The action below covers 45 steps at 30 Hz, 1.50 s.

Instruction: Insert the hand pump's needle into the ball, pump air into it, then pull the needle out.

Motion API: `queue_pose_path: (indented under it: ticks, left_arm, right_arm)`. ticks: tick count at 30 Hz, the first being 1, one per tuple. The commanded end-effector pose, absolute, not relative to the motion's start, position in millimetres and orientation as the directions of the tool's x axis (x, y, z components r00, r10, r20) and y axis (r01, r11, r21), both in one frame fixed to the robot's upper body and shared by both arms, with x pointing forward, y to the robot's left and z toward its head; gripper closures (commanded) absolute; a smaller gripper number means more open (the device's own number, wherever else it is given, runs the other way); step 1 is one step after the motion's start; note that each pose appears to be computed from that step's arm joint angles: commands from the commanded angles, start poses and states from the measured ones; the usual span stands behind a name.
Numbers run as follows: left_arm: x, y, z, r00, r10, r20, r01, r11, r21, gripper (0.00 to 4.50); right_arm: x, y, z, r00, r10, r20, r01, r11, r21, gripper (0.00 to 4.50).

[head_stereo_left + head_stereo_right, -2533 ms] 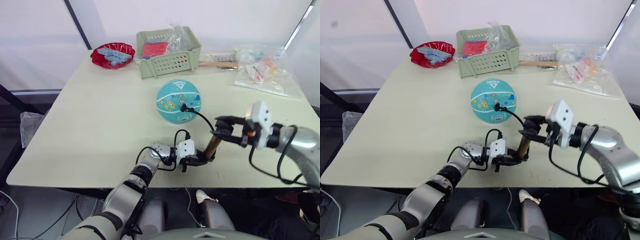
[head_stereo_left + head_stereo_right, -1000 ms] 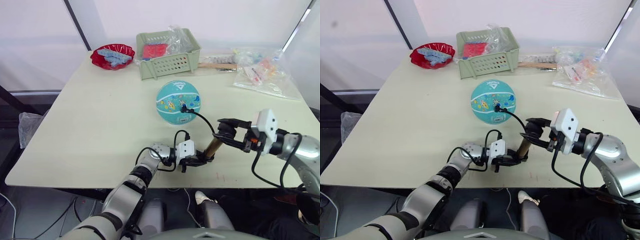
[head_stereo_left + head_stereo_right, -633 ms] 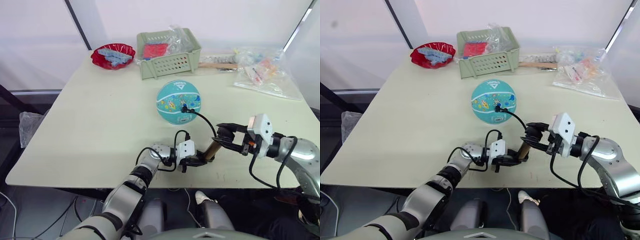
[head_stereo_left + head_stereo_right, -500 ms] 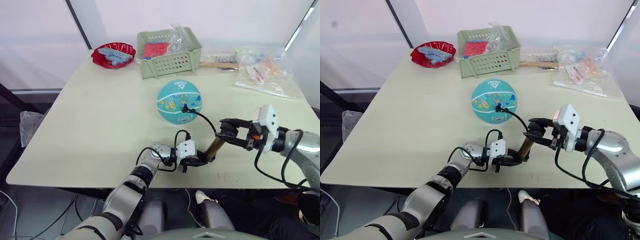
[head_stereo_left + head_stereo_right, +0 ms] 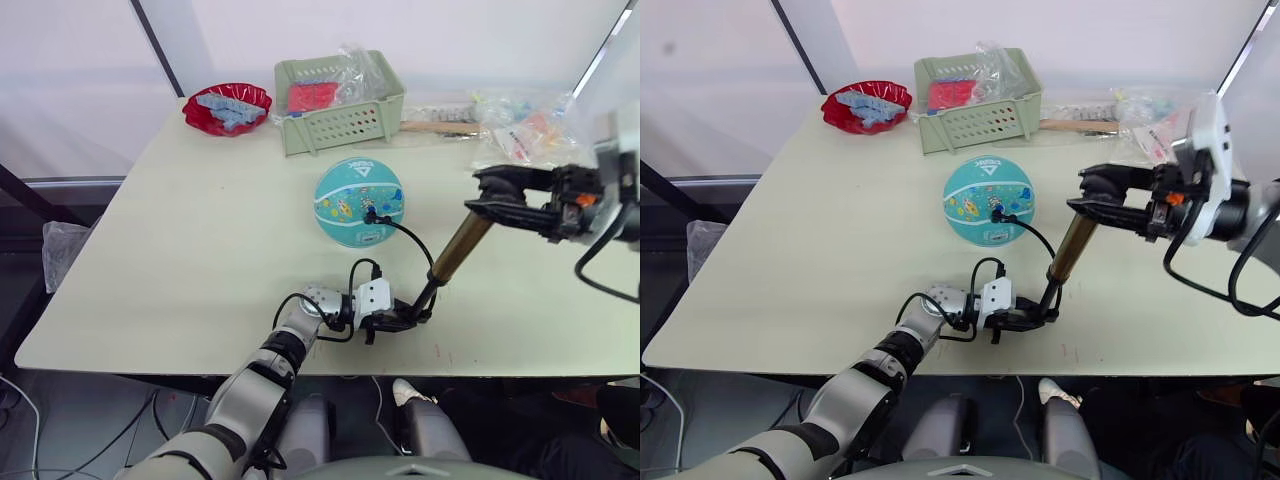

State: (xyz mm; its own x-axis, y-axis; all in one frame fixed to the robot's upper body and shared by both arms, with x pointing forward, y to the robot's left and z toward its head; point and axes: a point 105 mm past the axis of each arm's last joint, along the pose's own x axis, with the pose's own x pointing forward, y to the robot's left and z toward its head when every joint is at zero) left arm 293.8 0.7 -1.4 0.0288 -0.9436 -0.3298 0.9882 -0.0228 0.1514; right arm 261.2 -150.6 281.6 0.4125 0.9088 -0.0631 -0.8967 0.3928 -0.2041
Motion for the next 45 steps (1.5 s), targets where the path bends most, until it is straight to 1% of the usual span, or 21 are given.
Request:
queue_pose_path:
  ticks: [1,3,5,6,7,9,14,21,26,30,34,37,40,45]
  left_arm:
    - [272,25,-47,-0.014,-0.88,-0.474,1.0,-0.021,0.009,3.47]
    - [272,25,-47,-0.014,-0.88,-0.475,1.0,-0.021,0.01,3.47]
    - [272,24,-47,-0.013,-0.88,-0.475,1.0,-0.021,0.01,3.47]
    - [272,24,-47,-0.014,-0.88,-0.475,1.0,-0.022,0.011,3.47]
    - [272,24,-47,-0.014,-0.88,-0.475,1.0,-0.022,0.011,3.47]
    - [272,24,-47,-0.014,-0.88,-0.474,1.0,-0.022,0.011,3.47]
    - [273,24,-47,-0.009,-0.881,-0.474,1.0,-0.017,0.013,3.47]
    - [273,24,-47,-0.006,-0.88,-0.475,1.0,-0.014,0.012,3.47]
    - [273,24,-47,-0.007,-0.881,-0.473,1.0,-0.014,0.012,3.47]
    - [273,23,-47,-0.006,-0.881,-0.473,1.0,-0.013,0.012,3.47]
    - [273,24,-47,-0.005,-0.881,-0.473,1.0,-0.012,0.012,3.47]
    - [273,24,-48,-0.004,-0.88,-0.476,1.0,-0.011,0.011,3.47]
    - [273,24,-48,-0.005,-0.88,-0.476,1.0,-0.011,0.011,3.47]
    - [273,24,-47,-0.006,-0.88,-0.475,1.0,-0.014,0.012,3.47]
  right_arm:
    - [250,-156,318,0.421,0.907,0.023,-0.86,0.407,-0.307,2.56]
    - [249,-155,320,0.42,0.907,0.023,-0.86,0.406,-0.311,2.56]
    - [251,-153,315,0.425,0.905,0.014,-0.862,0.409,-0.3,2.56]
    - [252,-151,305,0.423,0.906,-0.018,-0.87,0.4,-0.288,2.56]
    - [254,-149,284,0.424,0.902,-0.079,-0.881,0.391,-0.268,2.56]
    - [256,-145,255,0.42,0.894,-0.153,-0.894,0.379,-0.238,2.56]
    - [260,-137,210,0.419,0.886,-0.198,-0.901,0.379,-0.209,2.56]
    - [265,-133,160,0.449,0.855,-0.258,-0.889,0.398,-0.227,2.56]
    - [265,-130,137,0.458,0.843,-0.283,-0.884,0.399,-0.244,2.56]
    - [267,-130,136,0.47,0.84,-0.27,-0.876,0.409,-0.254,2.56]
    - [268,-131,157,0.476,0.856,-0.203,-0.869,0.423,-0.255,2.56]
    - [270,-139,198,0.477,0.869,-0.13,-0.858,0.429,-0.283,2.56]
    - [268,-142,217,0.473,0.874,-0.11,-0.857,0.428,-0.286,2.56]
    - [262,-152,260,0.464,0.884,-0.062,-0.852,0.426,-0.303,2.56]
